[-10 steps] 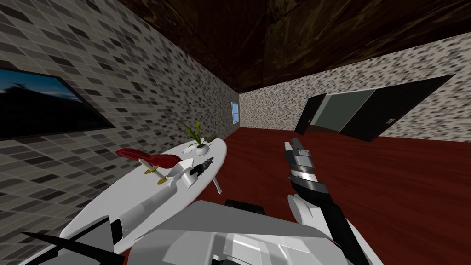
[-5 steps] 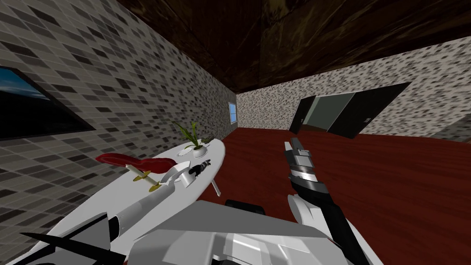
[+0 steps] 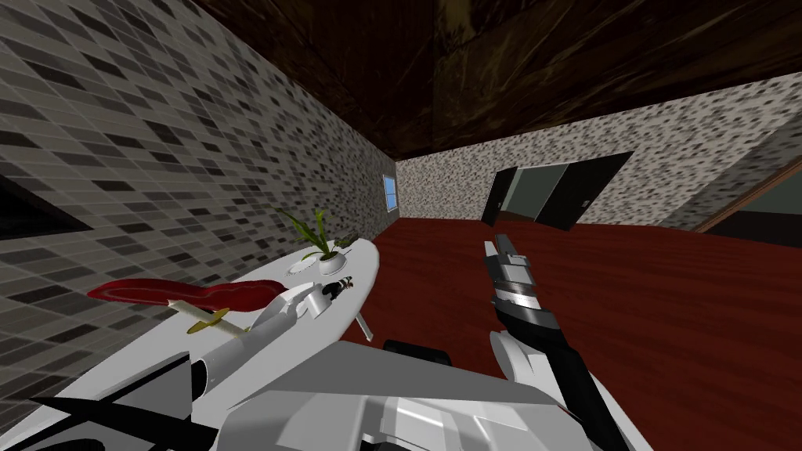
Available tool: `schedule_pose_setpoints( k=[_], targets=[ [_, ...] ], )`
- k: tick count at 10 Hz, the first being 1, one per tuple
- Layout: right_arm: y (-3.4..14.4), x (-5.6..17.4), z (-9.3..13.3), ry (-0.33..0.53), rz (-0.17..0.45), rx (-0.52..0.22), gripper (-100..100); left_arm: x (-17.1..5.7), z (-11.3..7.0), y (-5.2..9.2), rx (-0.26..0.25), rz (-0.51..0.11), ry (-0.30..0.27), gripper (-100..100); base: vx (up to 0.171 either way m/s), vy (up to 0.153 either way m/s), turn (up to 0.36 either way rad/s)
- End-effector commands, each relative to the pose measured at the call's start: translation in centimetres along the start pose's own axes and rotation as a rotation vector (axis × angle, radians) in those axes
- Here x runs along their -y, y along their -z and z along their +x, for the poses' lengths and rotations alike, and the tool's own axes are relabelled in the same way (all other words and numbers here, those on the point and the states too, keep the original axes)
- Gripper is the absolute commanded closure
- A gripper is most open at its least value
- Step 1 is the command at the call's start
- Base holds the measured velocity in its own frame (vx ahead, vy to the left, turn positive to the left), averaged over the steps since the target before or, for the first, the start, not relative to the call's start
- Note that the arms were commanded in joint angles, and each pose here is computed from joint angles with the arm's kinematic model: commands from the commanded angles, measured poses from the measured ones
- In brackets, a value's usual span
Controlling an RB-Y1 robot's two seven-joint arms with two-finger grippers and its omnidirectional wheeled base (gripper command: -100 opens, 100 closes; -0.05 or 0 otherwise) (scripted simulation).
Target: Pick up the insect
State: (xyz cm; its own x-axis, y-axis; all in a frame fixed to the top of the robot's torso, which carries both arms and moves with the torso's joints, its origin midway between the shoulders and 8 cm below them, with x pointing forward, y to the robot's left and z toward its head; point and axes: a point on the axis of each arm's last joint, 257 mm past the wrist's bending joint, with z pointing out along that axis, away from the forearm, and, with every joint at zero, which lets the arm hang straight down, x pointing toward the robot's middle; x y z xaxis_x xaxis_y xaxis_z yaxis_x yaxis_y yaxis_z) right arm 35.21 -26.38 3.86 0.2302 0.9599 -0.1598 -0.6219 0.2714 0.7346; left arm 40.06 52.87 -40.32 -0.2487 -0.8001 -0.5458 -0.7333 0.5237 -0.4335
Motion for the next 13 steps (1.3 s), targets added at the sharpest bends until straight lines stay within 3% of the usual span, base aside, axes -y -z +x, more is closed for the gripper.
schedule_pose_setpoints(
  k=[1, 3, 4, 5, 6, 7, 12, 13],
  targets=[
    [0.0, 0.0, 0.0, 0.000, 0.000, 0.000, 0, -2.8, -0.7, -0.1, 0.011, -0.079, -0.022, -100, 0.048, 0.024, -0.168],
    [0.0, 0.0, 0.0, 0.000, 0.000, 0.000, 0, -5.1, -0.4, -0.1, 0.008, -0.143, -0.039, -100, 0.054, 0.023, -0.115],
    [0.0, 0.0, 0.0, 0.000, 0.000, 0.000, 0, -6.7, 0.9, -0.1, -0.011, -0.180, -0.046, -100, 0.106, -0.006, -0.148],
    [0.0, 0.0, 0.0, 0.000, 0.000, 0.000, 0, -5.8, 0.4, -0.2, -0.002, -0.155, -0.041, -100, 0.055, -0.003, -0.031],
    [0.0, 0.0, 0.0, 0.000, 0.000, 0.000, 0, -6.0, 0.5, -0.2, -0.004, -0.161, -0.042, 0, 0.008, 0.000, 0.006],
    [0.0, 0.0, 0.0, 0.000, 0.000, 0.000, 0, -6.6, 0.3, -0.6, 0.004, -0.167, -0.029, -100, -0.007, 0.008, -0.122],
    [0.0, 0.0, 0.0, 0.000, 0.000, 0.000, 0, -7.6, 0.0, -1.3, 0.016, -0.181, -0.009, -100, -0.019, 0.018, -0.075],
    [0.0, 0.0, 0.0, 0.000, 0.000, 0.000, 0, -7.7, 0.0, -1.3, 0.016, -0.180, -0.008, 100, -0.004, 0.003, 0.019]
  ],
)
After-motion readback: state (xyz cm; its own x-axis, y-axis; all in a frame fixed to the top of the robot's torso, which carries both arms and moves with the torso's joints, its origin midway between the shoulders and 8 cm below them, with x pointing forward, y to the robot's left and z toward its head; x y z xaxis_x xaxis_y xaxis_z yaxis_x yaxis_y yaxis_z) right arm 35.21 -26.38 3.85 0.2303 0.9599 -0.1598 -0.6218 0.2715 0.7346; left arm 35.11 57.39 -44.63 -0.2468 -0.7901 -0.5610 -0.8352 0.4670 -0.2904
